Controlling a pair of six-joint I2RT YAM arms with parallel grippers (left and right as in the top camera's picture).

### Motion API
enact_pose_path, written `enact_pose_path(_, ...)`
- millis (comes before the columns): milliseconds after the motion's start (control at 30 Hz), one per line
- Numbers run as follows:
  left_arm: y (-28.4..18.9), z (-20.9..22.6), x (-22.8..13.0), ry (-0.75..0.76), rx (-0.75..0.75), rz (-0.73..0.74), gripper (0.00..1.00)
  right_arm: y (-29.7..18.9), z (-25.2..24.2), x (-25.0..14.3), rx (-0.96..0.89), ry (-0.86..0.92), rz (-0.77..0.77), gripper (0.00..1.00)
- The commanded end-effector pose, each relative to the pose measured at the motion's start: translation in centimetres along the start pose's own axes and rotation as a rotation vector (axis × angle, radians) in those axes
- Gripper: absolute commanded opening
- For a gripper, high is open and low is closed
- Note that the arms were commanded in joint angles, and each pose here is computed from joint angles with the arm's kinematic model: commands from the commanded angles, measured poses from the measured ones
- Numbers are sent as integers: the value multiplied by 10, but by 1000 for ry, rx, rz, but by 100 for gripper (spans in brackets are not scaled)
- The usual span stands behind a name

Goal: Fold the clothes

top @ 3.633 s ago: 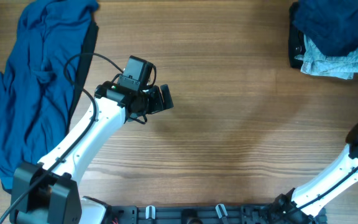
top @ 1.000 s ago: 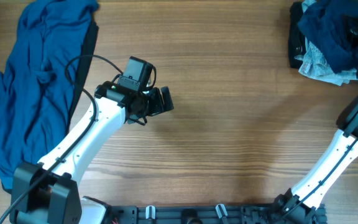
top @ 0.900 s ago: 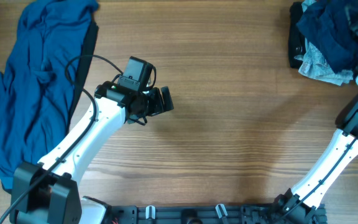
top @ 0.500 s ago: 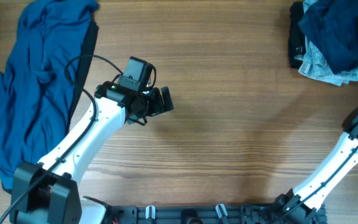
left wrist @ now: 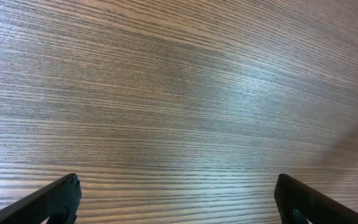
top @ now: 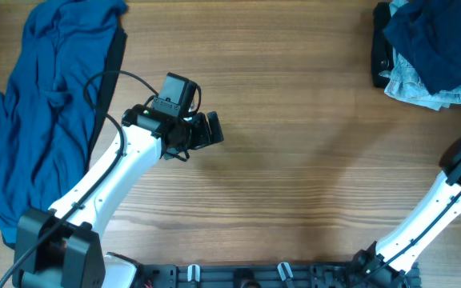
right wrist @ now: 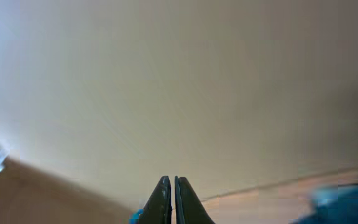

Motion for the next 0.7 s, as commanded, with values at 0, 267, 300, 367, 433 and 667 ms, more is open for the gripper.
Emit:
enact_pose_path(0, -1, 1, -1, 0, -7, 2, 100, 39, -7, -39, -36, 65, 121, 4)
enact_pose_path(267, -1, 1, -3, -1, -4, 9, 100, 96, -130, -129, -437, 209, 164, 4)
enact_pose_path(300, -1, 1, -3, -1, -4, 9, 100, 98, -141, -136, -443, 227, 178, 4)
enact_pose_path(367, -1, 1, -3, -1, -4, 9, 100, 97, -155, -148, -429, 265, 221, 4)
enact_pose_path(433, -1, 1, -3, -1, -4, 9, 100, 96, -143, -146, -370, 236, 255, 4)
enact_pose_path(667, -1, 1, -3, -1, -4, 9, 100, 65, 0, -76, -255, 2, 135, 4)
Point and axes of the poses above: each gripper's point midway between its finger pads, its own y axis out along the fingers, its own z axis along the line the jaws close on, x = y × z, the point moved 4 cm from there along -y, back along the fingers, and after that the axes turned 13 degrees about y, right-handed, at the moved point
